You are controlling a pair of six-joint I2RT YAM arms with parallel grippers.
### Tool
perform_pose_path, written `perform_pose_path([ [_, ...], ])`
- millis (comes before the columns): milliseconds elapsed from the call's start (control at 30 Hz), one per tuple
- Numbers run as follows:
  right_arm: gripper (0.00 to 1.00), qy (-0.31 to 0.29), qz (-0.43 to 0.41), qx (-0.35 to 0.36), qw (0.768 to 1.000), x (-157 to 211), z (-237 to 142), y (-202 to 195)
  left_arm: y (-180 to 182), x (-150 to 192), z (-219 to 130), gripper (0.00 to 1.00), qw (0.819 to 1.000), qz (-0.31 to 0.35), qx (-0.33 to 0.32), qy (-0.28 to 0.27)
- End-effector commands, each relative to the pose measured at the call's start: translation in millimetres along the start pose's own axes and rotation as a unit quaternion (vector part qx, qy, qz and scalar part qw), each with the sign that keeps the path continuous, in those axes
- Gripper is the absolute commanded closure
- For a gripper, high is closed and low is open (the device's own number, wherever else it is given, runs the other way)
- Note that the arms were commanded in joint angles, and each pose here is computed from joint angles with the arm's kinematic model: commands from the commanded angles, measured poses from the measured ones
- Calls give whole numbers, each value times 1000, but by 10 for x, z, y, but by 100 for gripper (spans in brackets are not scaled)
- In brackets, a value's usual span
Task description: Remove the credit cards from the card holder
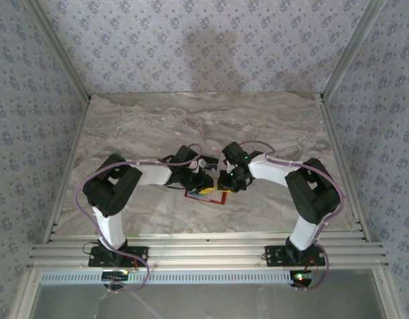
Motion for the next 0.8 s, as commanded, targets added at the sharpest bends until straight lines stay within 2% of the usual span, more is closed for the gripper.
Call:
perform_pose_path([
  [0,71,29,13,34,999,137,54,-138,-69,-17,-37,78,999,15,25,-15],
  [433,63,21,14,42,999,134,-6,-151,-86,-1,-146,83,999,21,37,-24],
  [767,64,22,14,41,999,132,-5,-148,-147,-3,-147,91,998,32,52,-16],
])
Point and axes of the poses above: each hand's point on the last joint's axis, 136 mm out from that joint toward the fingers, its own z axis out along the fingers, its own y axis along the line the jaws close on, x = y × z, the point moved 7 cm from there along -z, back along the fingers, and after that the axes turned 4 degrees about -z, right-handed, at the moved point
